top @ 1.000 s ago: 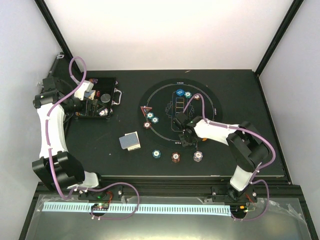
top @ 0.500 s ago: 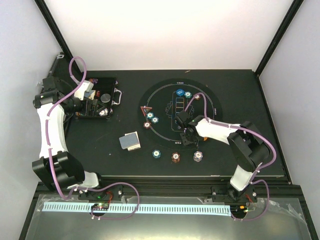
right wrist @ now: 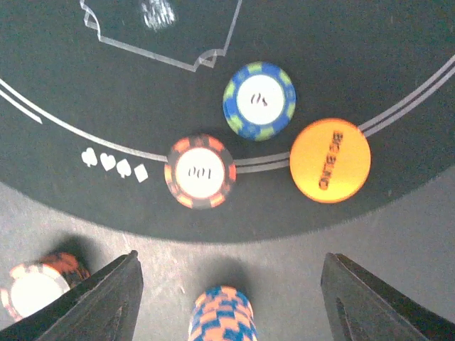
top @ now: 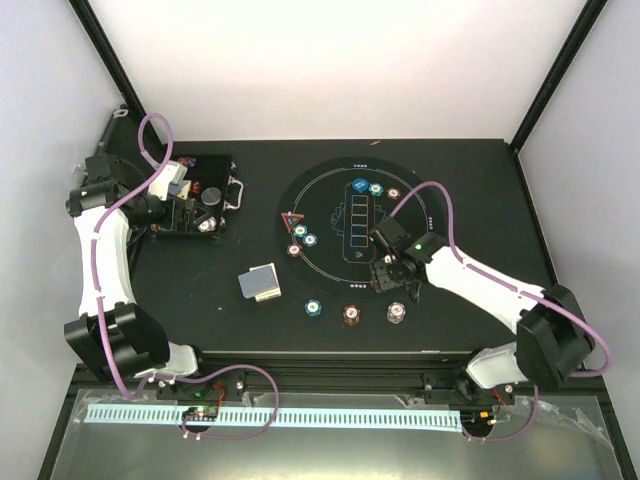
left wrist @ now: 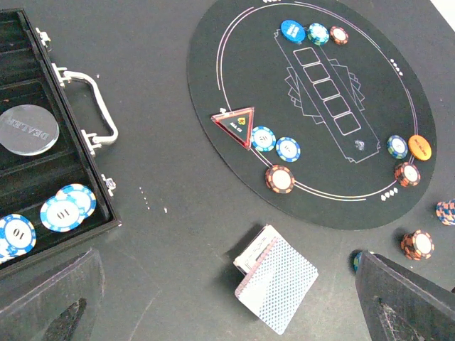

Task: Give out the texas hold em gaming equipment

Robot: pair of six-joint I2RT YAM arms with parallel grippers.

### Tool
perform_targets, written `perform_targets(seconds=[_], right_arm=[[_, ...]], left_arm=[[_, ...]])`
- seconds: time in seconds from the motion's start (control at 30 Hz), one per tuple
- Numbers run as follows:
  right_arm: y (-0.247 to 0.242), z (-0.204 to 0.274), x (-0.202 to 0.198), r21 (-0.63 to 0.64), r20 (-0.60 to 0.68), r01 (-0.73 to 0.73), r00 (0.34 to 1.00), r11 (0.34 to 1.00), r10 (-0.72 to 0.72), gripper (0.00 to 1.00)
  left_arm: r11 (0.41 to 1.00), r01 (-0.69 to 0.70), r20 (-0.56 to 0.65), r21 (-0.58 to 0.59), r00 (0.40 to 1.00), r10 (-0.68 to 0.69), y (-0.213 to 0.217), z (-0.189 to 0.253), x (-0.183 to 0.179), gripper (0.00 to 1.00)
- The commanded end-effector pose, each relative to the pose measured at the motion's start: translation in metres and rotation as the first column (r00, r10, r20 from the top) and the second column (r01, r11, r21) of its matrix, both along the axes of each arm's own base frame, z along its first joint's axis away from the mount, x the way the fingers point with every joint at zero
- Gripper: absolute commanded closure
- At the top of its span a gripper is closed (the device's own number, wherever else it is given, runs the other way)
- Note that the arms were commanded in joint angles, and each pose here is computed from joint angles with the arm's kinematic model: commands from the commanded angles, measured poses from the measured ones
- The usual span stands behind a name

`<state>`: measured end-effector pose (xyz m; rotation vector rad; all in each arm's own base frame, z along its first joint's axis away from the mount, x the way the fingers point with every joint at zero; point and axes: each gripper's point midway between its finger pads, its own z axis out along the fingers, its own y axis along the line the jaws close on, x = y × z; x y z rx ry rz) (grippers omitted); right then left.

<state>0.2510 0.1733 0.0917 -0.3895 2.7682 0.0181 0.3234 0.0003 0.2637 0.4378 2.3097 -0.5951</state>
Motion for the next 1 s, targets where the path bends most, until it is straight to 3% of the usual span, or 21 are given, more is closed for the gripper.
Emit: perform_targets(seconds=[0.0, 0.5, 0.97], right_arm=[[-0.022, -0.015, -0.037, -0.014, -0.100, 0.031, 0.994, 0.999, -0.032, 0.28], [-0.018, -0.025, -0.064, -0.003, -0.150, 0.098, 0.984, 0.995, -0.097, 0.26], [-0.015, -0.045, -0.068, -0.012, -0.179, 0.093, 0.979, 0.996, -0.093, 0.34]], left_arm=[[1.000, 0.016, 0.050, -0.002, 0.999, -0.016, -0.002, 0.017, -0.001, 0.01], [1.000, 0.024, 0.059, -0.006, 0.998, -0.023, -0.003, 0.020, -0.001, 0.01], [1.000, 0.022, 0.062, -0.008, 0.998, -0.022, -0.002, 0.021, 0.002, 0.01]])
